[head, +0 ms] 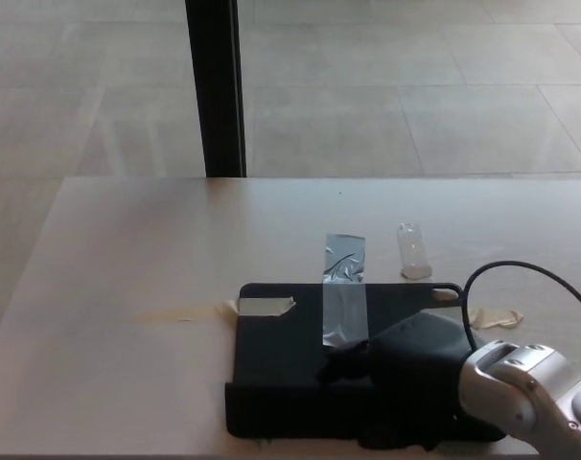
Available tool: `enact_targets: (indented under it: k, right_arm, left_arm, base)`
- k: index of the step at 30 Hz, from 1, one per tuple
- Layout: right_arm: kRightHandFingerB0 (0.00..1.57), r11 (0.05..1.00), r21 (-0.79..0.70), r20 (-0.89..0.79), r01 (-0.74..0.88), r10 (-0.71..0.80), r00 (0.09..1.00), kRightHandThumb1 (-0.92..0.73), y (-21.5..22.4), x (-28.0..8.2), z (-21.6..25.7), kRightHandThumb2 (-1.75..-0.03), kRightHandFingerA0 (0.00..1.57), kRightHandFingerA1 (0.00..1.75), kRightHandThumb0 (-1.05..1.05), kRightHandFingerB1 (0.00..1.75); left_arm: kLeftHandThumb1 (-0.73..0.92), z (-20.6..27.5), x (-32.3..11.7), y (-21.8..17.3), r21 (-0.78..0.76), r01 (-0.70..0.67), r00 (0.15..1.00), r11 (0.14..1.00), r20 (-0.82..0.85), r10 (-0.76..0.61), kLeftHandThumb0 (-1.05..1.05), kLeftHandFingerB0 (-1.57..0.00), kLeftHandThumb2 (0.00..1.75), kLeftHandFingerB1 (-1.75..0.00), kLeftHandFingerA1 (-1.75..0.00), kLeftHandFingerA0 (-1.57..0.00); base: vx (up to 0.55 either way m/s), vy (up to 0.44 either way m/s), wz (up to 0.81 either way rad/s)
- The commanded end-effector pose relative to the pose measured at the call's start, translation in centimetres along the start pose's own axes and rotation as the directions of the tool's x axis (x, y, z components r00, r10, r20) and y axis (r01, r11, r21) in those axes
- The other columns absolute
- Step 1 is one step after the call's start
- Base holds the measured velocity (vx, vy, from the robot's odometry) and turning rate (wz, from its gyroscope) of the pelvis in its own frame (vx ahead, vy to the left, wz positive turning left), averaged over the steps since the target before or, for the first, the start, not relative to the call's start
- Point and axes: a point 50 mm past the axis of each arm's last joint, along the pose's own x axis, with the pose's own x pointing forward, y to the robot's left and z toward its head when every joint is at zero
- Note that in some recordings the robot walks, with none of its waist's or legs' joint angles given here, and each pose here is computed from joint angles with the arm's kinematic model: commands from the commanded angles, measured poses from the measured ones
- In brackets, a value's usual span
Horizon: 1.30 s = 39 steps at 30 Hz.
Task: The robot uses its right hand to open a folded tablet cover kept in the middle of the desk
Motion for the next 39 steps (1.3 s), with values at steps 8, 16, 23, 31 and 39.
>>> enact_targets:
  k: [8,16,23,31,39]
  right_arm:
    - [0.3,0.927,-0.116,-0.284,-0.357,0.314,0.906,-0.91,6.4,0.9,0.4,-0.68,0.7,0.9,-1.05,0.42]
    - [0.33,0.975,0.051,-0.251,-0.216,0.222,0.942,-0.9,5.9,0.3,1.7,-0.69,0.72,1.44,-1.03,0.45]
    - [0.23,0.988,0.117,-0.187,-0.099,0.12,0.975,-0.8,5.1,-3.2,3.6,-1.28,0.78,1.36,-1.05,0.51]
    - [0.2,0.976,0.192,-0.182,-0.107,0.142,0.973,-0.78,7.3,-8.7,5.1,-1.22,0.49,0.69,-1.0,0.47]
    - [0.18,0.959,0.251,-0.167,-0.133,0.179,0.97,-0.76,8.2,-11.5,5.5,-1.17,0.52,0.9,-1.0,0.46]
  left_arm:
    - [0.76,1.5,-0.1,0.6,0.004,0.003,1.0,1.0,0.027,-0.003,-0.75,-0.39,0.63,-0.62,-0.82,-0.65]
    - [0.76,1.9,0.1,-0.2,-0.004,0.023,0.999,1.0,0.028,-0.023,-0.75,-0.39,0.63,-0.6,-0.81,-0.64]
    - [0.59,2.2,0.0,0.1,-0.019,0.026,0.999,0.999,0.032,-0.025,-0.73,-0.32,1.06,-0.63,-0.84,-0.69]
    - [0.76,2.3,0.1,0.1,-0.004,0.02,0.999,1.0,0.038,-0.019,-0.75,-0.39,0.63,-0.61,-0.82,-0.65]
    - [0.77,2.5,0.1,0.1,-0.013,0.019,0.999,1.0,0.047,-0.018,-0.75,-0.4,0.63,-0.62,-0.82,-0.66]
  base:
    - [0.0,0.0,0.0]
    - [0.0,0.0,0.0]
    - [0.0,0.0,0.0]
    - [0.0,0.0,0.0]
    - [0.0,0.0,0.0]
